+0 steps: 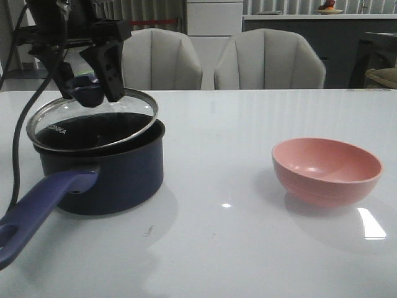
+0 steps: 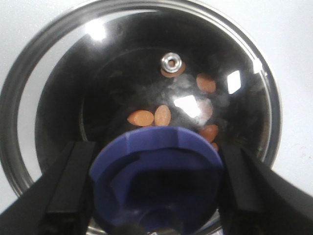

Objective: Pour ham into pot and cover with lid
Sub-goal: 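Lower the glass lid onto the saucepan with the left gripper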

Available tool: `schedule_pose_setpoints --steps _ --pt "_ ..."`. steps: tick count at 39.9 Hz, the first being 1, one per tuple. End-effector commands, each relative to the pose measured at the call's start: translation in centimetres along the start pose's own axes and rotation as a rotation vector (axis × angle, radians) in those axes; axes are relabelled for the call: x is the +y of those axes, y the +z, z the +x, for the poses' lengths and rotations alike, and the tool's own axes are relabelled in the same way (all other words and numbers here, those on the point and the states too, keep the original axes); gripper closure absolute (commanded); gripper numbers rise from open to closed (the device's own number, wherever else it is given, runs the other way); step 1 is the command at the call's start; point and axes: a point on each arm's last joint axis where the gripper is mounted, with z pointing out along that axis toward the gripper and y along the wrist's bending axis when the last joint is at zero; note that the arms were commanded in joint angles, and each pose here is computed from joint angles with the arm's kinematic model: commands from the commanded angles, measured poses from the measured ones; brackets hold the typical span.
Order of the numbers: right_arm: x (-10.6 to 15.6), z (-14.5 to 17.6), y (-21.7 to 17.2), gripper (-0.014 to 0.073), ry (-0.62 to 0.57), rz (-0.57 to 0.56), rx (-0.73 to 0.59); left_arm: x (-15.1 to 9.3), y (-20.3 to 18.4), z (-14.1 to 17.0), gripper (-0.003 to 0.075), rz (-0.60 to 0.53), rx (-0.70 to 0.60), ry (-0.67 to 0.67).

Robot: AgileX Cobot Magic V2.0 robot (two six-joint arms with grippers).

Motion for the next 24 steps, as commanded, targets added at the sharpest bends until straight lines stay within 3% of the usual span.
schedule_pose_setpoints --steps 1,11,24 --pt "-0.18 -1.44 -0.07 0.0435 0.003 0.020 -0.088 -0.72 -2.84 -0.51 0.0565 0.017 -0.087 0.009" --pt "-0.18 -1.44 -0.07 0.0435 0.003 0.020 -0.088 -0.69 -2.51 -0.61 0.0559 0.017 -0.083 0.008" --pt "-0.18 -1.44 -0.07 0.0435 0.003 0.020 -0.088 -0.89 -1.90 -0.96 0.0445 0.047 -0.088 -0.005"
